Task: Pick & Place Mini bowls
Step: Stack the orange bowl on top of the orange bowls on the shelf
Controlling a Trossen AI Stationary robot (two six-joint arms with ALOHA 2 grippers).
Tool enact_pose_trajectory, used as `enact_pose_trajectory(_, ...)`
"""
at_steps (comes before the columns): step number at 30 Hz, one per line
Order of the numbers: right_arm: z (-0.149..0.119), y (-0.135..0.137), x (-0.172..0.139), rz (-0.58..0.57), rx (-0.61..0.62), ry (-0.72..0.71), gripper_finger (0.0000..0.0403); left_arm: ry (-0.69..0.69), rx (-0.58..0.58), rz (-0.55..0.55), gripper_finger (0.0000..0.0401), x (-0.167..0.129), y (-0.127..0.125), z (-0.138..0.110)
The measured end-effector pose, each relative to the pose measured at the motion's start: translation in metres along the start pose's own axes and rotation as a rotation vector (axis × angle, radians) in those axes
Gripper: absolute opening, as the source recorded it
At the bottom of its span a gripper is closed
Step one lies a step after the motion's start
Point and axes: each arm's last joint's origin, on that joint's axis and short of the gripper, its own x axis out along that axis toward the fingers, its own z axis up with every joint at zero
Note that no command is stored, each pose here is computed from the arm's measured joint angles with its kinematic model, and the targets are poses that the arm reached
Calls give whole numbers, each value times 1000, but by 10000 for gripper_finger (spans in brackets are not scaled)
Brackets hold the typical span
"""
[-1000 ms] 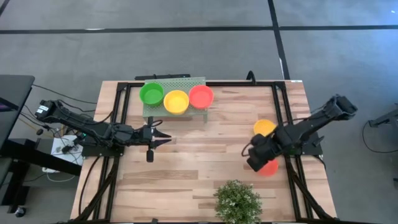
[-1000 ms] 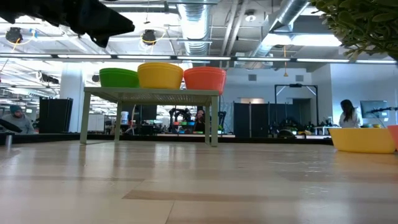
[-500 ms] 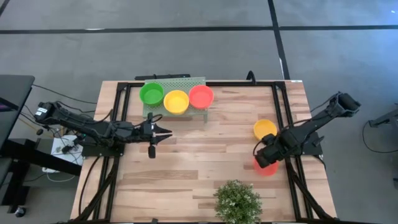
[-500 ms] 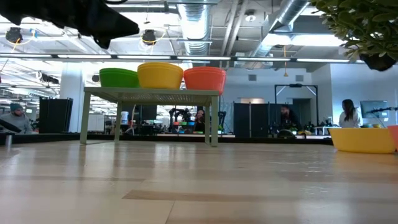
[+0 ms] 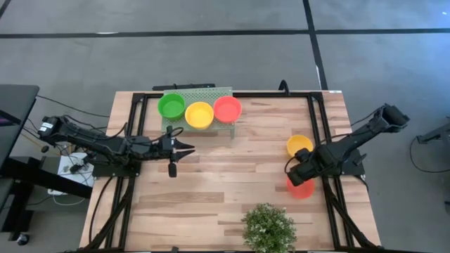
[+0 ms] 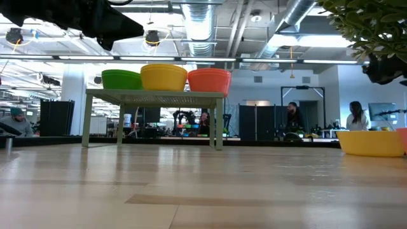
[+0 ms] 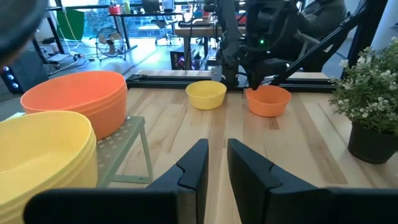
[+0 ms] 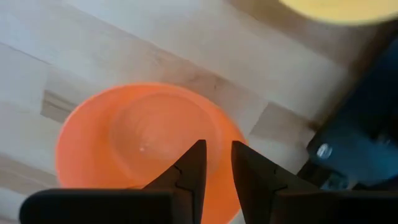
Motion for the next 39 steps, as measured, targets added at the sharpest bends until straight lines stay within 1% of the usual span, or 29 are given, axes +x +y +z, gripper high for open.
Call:
enact_pose_trajectory(5,10,2,4,-32,-55,-39,70,-6,0,0,62,0,0,1)
enact_pose_trajectory(9,16,4,1,-22,-118,-45,70,-13,-3,1,62,0,0,1)
enact_pose_trajectory(16,27,7,-7,-13,-257,-101,70,-34,-10,2,62,0,0,4)
enact_pose_trajectory(19,31,6,-7,-24,-308,-96,70,-36,-11,2,62,0,0,4)
enact_pose_trajectory(25,36,5,-7,-26,-311,-89,70,-87,-31,3,62,0,0,9)
enact_pose_trajectory(29,38,4,-6,-39,-334,-73,70,-110,-41,3,62,0,1,11)
enact_pose_trajectory(33,42,0,4,-33,-313,-49,70,-134,-50,4,62,-1,1,14)
enact_pose_trajectory(36,42,-4,11,-33,-331,-9,70,-152,-57,4,62,-1,1,16)
enact_pose_trajectory(39,43,-4,13,-25,-328,-8,70,-177,-67,5,62,-1,1,18)
